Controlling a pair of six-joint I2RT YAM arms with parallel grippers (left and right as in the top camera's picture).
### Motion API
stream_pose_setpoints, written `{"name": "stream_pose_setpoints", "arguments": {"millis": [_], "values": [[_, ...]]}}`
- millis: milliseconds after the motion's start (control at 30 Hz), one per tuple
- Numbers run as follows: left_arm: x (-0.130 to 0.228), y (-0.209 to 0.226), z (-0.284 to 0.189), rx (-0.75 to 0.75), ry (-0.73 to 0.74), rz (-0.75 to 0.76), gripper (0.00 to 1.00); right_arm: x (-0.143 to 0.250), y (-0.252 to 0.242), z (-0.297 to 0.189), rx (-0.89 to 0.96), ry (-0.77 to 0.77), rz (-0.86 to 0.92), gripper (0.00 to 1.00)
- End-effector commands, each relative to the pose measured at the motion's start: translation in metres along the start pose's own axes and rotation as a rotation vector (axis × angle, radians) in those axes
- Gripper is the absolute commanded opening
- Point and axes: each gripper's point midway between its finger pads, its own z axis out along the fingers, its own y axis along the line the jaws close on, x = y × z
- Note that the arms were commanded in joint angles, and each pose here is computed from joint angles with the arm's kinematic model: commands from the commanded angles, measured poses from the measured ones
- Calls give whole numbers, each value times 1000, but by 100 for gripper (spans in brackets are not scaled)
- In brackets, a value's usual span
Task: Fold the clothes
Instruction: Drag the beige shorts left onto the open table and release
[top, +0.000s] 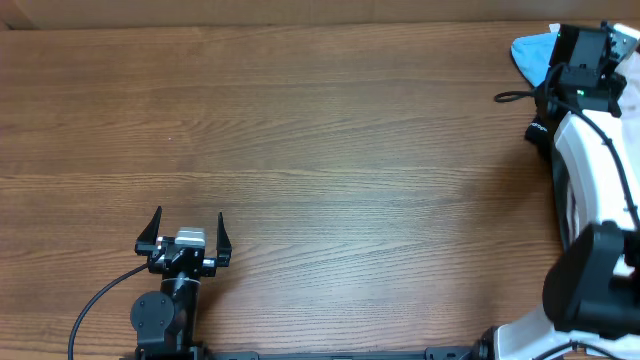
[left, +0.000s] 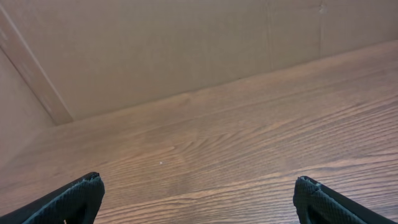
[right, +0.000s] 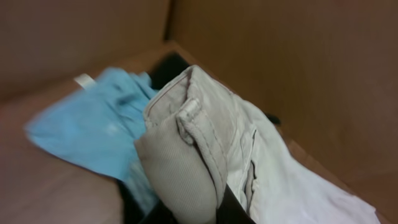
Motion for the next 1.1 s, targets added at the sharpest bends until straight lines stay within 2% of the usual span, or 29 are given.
{"name": "stream_pose_setpoints", "arguments": {"millis": [0,133,300,433,467,533,733,933,967,1000,1033,1067], "values": [[2,-1,0,1,4,12,100,-73,8,-87,-138,-213,149,4],[2,-1,0,1,4,12,100,-92,41,-149,-295,-310,184,4],[2,-1,0,1,4,12,100,-76,123,-230,-626,-331,111,4],[2,-1,0,2,4,12,100,-45,180,-291,-900,-248,131,4],[2,-1,0,1,4,12,100,-25,203,-316,-1023,-184,128,4],[2,-1,0,1,4,12,100,-3,226,-340,-1137,-107,114,4],[2,-1,0,1,4,12,100,62,279,-394,-1333,74,75,4],[2,-1,0,2,4,12,100,98,304,-461,-1512,99,39,4],[2,-1,0,1,4,12,100,101,305,-470,-1529,95,35,9],[2,-1,0,2,4,12,100,102,304,-479,-1544,88,36,31],[2,-1,0,1,4,11,100,103,304,-486,-1554,80,37,40],[2,-1,0,1,4,12,100,104,304,-490,-1560,72,36,43]]}}
